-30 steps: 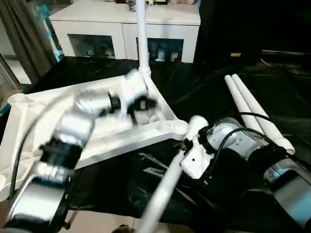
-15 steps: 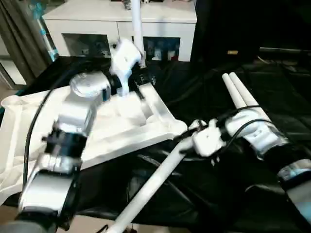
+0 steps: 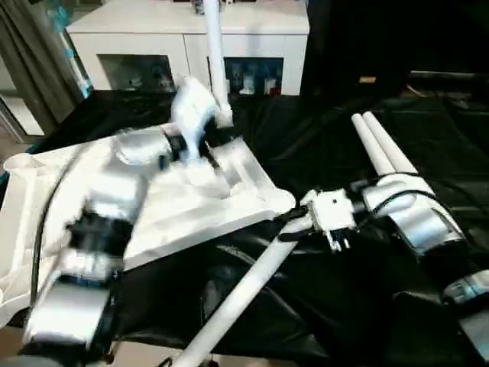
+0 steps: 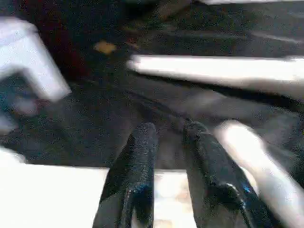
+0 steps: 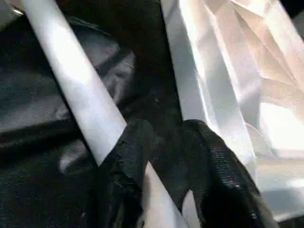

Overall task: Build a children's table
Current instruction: Pick table leg

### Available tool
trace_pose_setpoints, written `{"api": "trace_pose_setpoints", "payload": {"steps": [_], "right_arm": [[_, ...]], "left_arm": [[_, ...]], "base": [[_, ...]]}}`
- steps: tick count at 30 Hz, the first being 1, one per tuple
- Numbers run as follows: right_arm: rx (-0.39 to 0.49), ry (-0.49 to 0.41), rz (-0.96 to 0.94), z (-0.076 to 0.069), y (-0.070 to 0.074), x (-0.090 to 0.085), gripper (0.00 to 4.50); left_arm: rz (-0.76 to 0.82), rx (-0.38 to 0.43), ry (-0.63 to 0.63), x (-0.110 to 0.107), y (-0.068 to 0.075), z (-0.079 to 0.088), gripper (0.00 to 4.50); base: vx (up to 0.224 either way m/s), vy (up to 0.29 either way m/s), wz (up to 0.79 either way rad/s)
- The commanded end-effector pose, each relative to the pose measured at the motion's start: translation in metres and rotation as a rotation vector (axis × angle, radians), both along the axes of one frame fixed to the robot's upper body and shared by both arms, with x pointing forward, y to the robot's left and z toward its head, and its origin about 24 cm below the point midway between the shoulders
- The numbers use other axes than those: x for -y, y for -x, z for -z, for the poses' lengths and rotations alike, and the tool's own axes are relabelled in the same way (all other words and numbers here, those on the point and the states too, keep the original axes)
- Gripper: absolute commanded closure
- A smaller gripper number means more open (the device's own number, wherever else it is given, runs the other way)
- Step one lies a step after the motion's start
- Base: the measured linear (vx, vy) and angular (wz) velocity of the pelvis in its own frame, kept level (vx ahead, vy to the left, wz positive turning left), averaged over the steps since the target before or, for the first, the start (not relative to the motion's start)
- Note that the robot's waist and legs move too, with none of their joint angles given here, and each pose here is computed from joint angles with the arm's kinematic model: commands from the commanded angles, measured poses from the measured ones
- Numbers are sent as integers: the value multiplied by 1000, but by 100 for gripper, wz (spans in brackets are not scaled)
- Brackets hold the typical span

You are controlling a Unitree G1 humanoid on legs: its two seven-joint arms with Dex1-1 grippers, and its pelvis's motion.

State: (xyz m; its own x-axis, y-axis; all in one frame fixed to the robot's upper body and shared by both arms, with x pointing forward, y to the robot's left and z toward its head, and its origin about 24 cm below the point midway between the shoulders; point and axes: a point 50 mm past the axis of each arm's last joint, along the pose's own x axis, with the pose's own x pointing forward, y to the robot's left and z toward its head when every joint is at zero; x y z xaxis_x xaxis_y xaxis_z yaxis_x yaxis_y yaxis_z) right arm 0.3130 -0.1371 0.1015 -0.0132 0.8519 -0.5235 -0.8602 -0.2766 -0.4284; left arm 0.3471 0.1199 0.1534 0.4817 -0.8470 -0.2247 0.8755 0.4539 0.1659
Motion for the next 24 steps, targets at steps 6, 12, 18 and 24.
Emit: {"api": "trace_pose_setpoints", "payload": {"steps": [6, 12, 18, 24], "right_arm": [[-34, 53, -79, -8, 1, -6, 237], [-92, 103, -121, -8, 2, -8, 196], [15, 198, -163, 11, 3, -19, 158], [-5, 243, -217, 22, 6, -31, 158]], "left_arm": [[129, -118, -182, -12, 19, 15, 340], [115, -199, -265, -25, 28, 28, 340], [131, -229, -295, -26, 34, 35, 340], [132, -235, -303, -24, 36, 36, 340]], "base": [[0, 0, 0], [0, 0, 0], [0, 0, 0], [0, 0, 0]]}}
